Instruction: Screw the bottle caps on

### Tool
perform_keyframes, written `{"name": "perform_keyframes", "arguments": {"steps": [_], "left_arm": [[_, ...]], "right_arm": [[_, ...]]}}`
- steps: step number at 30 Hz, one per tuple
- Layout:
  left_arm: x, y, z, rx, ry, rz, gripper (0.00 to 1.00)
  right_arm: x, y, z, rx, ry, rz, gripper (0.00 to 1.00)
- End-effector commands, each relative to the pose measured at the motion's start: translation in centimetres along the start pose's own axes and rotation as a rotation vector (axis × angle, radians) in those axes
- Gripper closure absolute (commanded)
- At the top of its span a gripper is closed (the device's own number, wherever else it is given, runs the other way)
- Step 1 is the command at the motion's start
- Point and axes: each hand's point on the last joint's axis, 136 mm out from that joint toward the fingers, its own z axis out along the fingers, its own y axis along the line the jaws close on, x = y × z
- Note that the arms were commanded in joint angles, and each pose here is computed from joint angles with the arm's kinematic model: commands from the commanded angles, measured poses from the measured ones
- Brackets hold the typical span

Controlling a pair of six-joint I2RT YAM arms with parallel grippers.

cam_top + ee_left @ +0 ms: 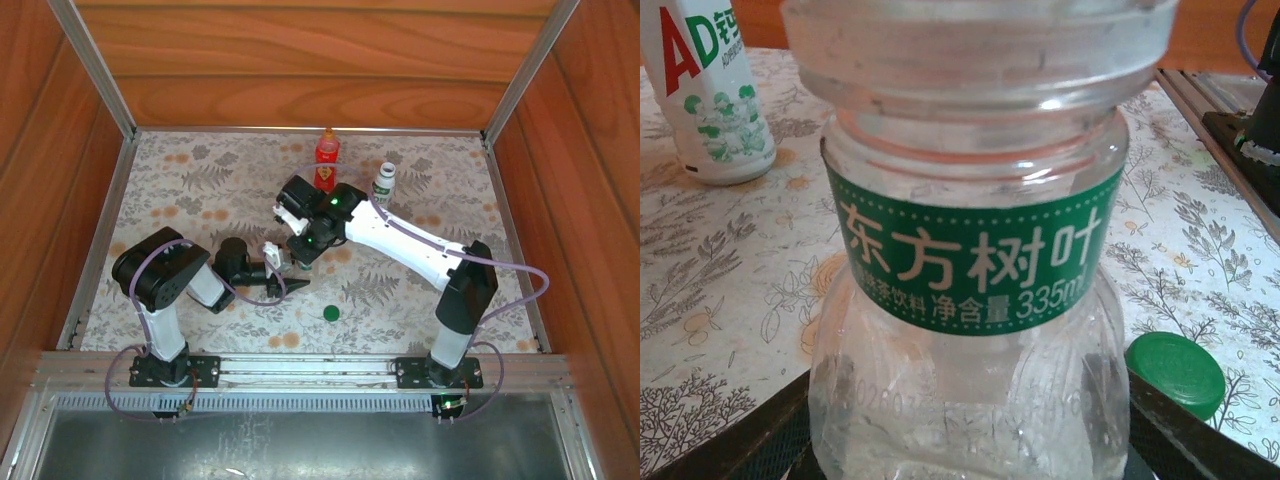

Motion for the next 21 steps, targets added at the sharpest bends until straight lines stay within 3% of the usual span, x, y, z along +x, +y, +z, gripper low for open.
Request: {"name": "perform_keyframes", "arguments": {"steps": [1, 7, 12, 21], "left_arm": [[-0.1, -0.7, 0.0, 0.033, -0.010, -0.015, 0.38], [0.0, -0.8, 0.0, 0.043, -0.010, -0.031, 0.38], [-0.1, -0.7, 0.0, 0.044, -0.013, -0.038, 0.38], [-0.1, -0.5, 0.1, 0.049, -0.014, -0.048, 0.38]], "right_arm": [[0.2, 0.6, -0.6, -0.051, -0.038, -0.124, 0.66], [0.0, 0.9, -1.7, -0.144, -0.136, -0.266, 0.66], [-0.5, 0.3, -2.7, -0.203, -0.185, -0.273, 0.65], [-0.3, 0.4, -2.2, -0.236, -0.163, -0.269, 0.64]]}}
